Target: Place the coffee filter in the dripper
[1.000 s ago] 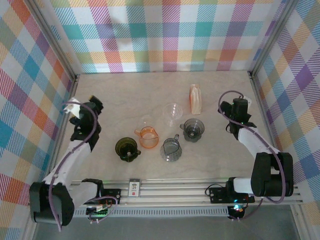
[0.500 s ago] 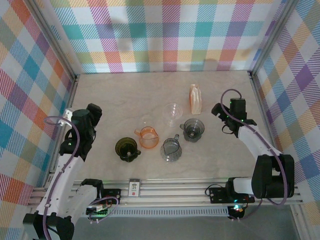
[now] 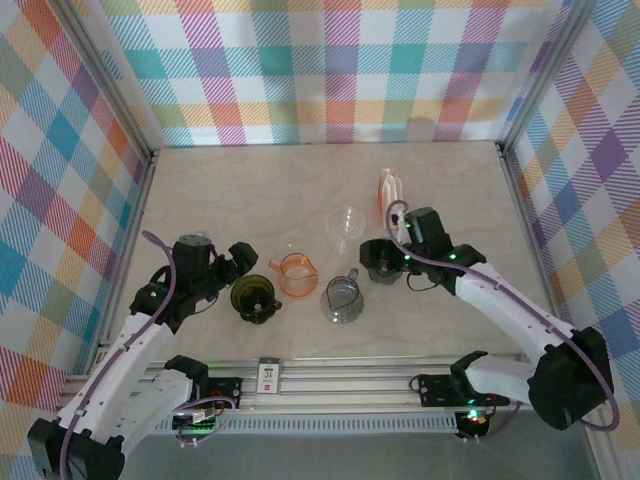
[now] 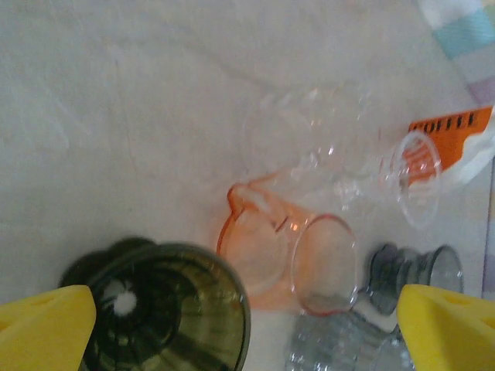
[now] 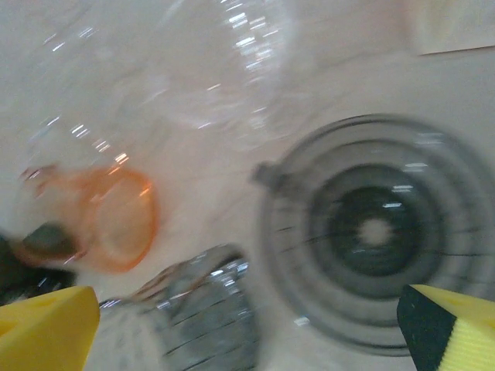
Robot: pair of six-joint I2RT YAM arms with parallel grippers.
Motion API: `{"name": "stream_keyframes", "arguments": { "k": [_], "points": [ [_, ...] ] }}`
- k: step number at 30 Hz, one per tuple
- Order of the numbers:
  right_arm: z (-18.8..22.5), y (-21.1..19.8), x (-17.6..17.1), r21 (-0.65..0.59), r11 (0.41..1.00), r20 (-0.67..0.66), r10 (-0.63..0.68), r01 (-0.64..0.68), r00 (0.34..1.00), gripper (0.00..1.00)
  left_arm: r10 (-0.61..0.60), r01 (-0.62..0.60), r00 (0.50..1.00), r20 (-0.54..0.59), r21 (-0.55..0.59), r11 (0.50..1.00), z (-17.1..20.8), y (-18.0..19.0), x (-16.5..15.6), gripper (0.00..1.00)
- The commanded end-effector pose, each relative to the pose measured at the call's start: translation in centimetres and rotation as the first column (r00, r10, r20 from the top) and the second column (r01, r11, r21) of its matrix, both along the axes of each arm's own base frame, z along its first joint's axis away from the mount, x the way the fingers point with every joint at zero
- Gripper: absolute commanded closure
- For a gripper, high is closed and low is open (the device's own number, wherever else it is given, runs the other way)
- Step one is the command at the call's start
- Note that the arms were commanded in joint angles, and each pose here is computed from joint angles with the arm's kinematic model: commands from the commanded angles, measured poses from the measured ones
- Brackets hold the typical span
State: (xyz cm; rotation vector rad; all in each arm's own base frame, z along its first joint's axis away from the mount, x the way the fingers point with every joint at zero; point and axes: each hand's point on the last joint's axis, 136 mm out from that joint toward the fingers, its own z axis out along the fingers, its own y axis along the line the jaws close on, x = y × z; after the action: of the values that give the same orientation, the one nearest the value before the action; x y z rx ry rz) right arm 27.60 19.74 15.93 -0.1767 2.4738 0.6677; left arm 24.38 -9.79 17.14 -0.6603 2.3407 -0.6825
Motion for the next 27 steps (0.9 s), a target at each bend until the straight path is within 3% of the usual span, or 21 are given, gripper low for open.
{"name": "stream_keyframes", "arguments": {
  "k": [1,8,23,27],
  "points": [
    [0.4,4.2,-1.9,0.026,0.982,-0.031,0.185,-0.184,0.982,0.01,-0.067,0.067,0.997,-0.037,-0.007,0.998,-0.9,-0.9,-1.6,0.0],
    [-2.5,8.6,-3.2,-0.037,0.954,-0.1,0.294,-0.299,0.951,0.05,-0.082,0.082,0.996,-0.042,-0.003,0.997,-0.8,-1.2,-2.0,0.0],
    [-4.3,10.9,-7.8,-0.016,0.919,-0.184,0.385,-0.395,0.904,0.1,-0.082,0.082,0.995,-0.055,-0.006,0.997,-1.4,-1.3,-2.0,0.0],
    [-3.5,10.0,-7.1,-0.047,0.942,-0.141,0.324,-0.333,0.936,0.1,-0.09,0.09,0.995,-0.05,-0.016,0.996,-1.2,-1.5,-1.9,0.0]
  ]
}}
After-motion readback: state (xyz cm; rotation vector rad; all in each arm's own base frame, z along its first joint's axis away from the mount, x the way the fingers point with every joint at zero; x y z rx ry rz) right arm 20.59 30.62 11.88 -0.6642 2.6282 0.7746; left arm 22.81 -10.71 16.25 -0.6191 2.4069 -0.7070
